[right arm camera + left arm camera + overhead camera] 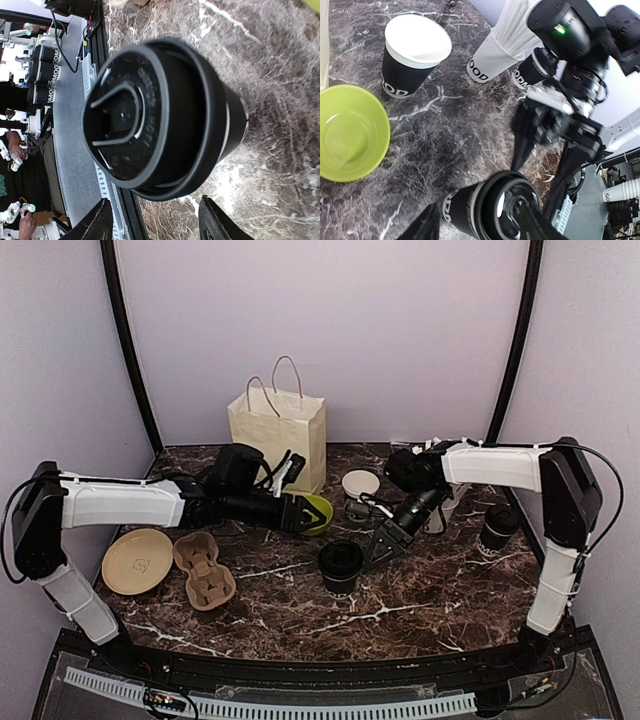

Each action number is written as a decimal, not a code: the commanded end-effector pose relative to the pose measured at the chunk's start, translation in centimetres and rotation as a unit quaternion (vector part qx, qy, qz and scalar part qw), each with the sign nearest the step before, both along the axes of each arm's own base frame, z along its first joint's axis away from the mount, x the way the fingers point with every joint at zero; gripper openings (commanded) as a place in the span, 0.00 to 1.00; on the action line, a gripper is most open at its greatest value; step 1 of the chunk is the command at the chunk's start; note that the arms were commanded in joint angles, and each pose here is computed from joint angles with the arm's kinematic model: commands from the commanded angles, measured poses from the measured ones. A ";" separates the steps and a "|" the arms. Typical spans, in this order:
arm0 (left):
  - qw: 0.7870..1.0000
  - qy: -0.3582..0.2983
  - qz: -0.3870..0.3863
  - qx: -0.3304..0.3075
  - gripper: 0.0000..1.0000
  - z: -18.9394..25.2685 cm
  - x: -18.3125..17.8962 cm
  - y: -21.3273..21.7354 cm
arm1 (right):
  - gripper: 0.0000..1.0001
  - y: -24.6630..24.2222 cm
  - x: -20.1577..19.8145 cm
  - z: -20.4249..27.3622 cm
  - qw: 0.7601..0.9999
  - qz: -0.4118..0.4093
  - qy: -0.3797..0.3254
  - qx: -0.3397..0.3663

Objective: Pack the takeout coffee

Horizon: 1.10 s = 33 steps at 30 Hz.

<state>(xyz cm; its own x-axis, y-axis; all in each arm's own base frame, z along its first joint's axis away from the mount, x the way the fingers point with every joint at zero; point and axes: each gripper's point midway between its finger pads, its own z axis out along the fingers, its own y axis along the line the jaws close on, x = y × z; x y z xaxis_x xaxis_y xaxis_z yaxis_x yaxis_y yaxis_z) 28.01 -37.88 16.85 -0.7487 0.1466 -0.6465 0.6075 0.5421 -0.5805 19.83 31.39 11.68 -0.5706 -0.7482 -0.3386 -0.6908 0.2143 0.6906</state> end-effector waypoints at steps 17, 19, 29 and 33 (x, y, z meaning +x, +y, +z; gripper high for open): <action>0.991 0.123 -0.055 0.004 0.72 -2.8 -9.1 1.1 | 0.41 0.7 8.7 0.6 0.994 -0.081 -0.067 -0.029; 0.990 0.127 -0.056 0.002 0.72 -3.0 -9.2 0.9 | 0.42 0.8 8.3 0.3 0.995 -0.080 -0.053 -0.024; 0.988 0.143 -0.063 0.012 0.71 -4.3 -8.9 -0.1 | 0.44 1.4 7.5 0.9 0.997 -0.071 -0.026 0.002; 0.988 0.141 -0.064 0.013 0.70 -4.5 -8.5 -0.4 | 0.44 1.5 7.1 0.8 0.998 -0.067 -0.017 0.005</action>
